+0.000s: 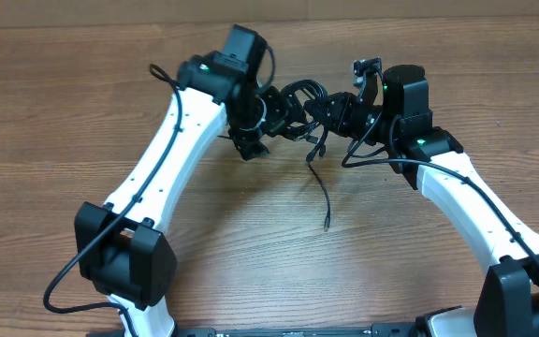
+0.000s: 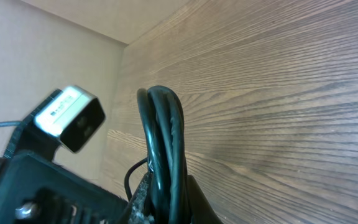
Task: Untangle cables
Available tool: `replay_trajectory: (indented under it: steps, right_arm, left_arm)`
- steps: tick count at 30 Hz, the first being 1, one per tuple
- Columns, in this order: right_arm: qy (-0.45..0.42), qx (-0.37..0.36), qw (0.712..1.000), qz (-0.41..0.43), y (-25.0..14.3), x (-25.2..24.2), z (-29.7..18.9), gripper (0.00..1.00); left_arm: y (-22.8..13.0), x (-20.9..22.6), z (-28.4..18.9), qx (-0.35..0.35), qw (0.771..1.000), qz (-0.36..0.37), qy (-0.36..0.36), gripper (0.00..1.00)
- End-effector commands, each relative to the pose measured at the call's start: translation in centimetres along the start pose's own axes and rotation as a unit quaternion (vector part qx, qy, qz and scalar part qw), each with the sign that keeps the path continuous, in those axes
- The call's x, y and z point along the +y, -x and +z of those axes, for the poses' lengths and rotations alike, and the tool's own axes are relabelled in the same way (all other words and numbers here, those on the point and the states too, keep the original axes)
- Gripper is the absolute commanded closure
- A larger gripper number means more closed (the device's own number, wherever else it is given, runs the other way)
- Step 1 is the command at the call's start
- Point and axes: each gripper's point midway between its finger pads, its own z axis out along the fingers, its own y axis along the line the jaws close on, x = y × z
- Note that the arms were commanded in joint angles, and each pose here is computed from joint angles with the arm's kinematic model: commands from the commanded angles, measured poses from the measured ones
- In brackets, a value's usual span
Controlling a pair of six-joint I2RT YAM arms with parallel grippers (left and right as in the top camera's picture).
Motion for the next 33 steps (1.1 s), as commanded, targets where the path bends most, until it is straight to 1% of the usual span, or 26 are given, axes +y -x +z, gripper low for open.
replay_trajectory:
  steps: [1,2,4,6,7,9,11,13,14,15,16,17,18,19,20,21,24,28,30,33]
  right_arm:
    - [0.022,-0.007,1.000,0.009,0.5,1.8,-0.7,0.96]
    - [0.027,-0.004,1.000,0.008,0.4,2.0,-0.7,0.96]
    - [0.032,0.001,0.999,0.008,0.3,2.1,-0.8,0.96]
    - [0.031,0.002,0.999,0.010,0.3,2.1,-0.8,0.96]
    - [0.033,0.004,0.999,0.010,0.2,2.1,-0.8,0.96]
    - [0.042,0.008,0.999,0.010,0.2,2.3,-1.0,0.96]
    - [0.045,0.011,0.999,0.011,0.2,2.3,-1.1,0.96]
    - [0.042,0.012,0.999,0.011,0.1,2.2,-1.1,0.96]
    - [0.040,0.015,0.999,0.013,0.0,2.1,-1.1,0.92]
    - [0.037,0.018,0.999,0.013,-0.2,1.9,-1.1,0.75]
    - [0.034,0.021,0.999,0.004,-0.4,1.7,-1.1,0.63]
    - [0.029,0.027,0.999,-0.017,-0.7,1.4,-1.1,0.43]
    - [0.026,0.030,0.999,-0.025,-0.9,1.3,-1.1,0.33]
    - [0.020,0.038,0.998,-0.036,-1.4,0.9,-1.1,0.17]
    - [0.014,0.048,0.998,-0.049,-1.9,0.5,-1.1,0.04]
    - [0.006,0.060,0.996,-0.070,-2.5,0.0,-1.2,0.00]
    - [-0.008,0.095,0.986,-0.133,-4.3,-1.2,-1.4,0.00]
    - [0.002,0.123,0.973,-0.197,-6.1,-0.7,-1.0,0.00]
    - [0.015,0.123,0.964,-0.235,-6.4,0.0,-0.6,0.00]
    - [0.053,0.120,0.955,-0.266,-6.9,1.9,0.0,0.00]
  left_arm:
    - [1.1,0.6,0.8,-0.043,0.995,-0.090,0.010,0.07]
    - [1.3,0.5,1.3,-0.046,0.994,-0.098,0.003,0.16]
    - [1.5,0.8,2.2,-0.049,0.991,-0.125,0.001,0.38]
    - [1.5,1.8,3.2,-0.049,0.987,-0.154,0.009,0.55]
    - [1.6,2.2,3.6,-0.050,0.985,-0.162,0.013,0.58]
    - [1.6,2.8,4.5,-0.049,0.985,-0.166,0.013,0.74]
    - [1.8,3.4,5.0,-0.053,0.984,-0.167,0.017,0.96]
    - [2.5,3.8,5.0,-0.067,0.984,-0.164,0.020,0.96]
    - [2.8,3.7,4.9,-0.073,0.985,-0.157,0.019,0.96]
    - [3.3,3.5,4.6,-0.079,0.986,-0.143,0.012,0.96]
    - [3.8,3.3,4.3,-0.085,0.989,-0.124,0.005,0.96]
    - [4.7,3.0,3.7,-0.095,0.991,-0.092,-0.004,0.96]
    - [5.1,3.0,3.3,-0.098,0.992,-0.079,-0.006,0.96]
    - [5.6,2.9,2.8,-0.104,0.993,-0.059,-0.009,0.96]
    - [6.3,2.9,2.2,-0.111,0.993,-0.036,-0.011,0.96]
    - [6.8,2.9,1.7,-0.115,0.993,-0.017,-0.013,0.96]
    - [7.6,2.7,0.1,-0.101,0.994,0.027,-0.041,0.96]
    - [7.8,2.5,-1.1,-0.067,0.991,0.072,-0.085,0.96]
    - [7.7,3.1,-1.4,-0.058,0.990,0.093,-0.085,0.96]
    - [7.3,4.1,-1.3,-0.045,0.992,0.096,-0.071,0.96]
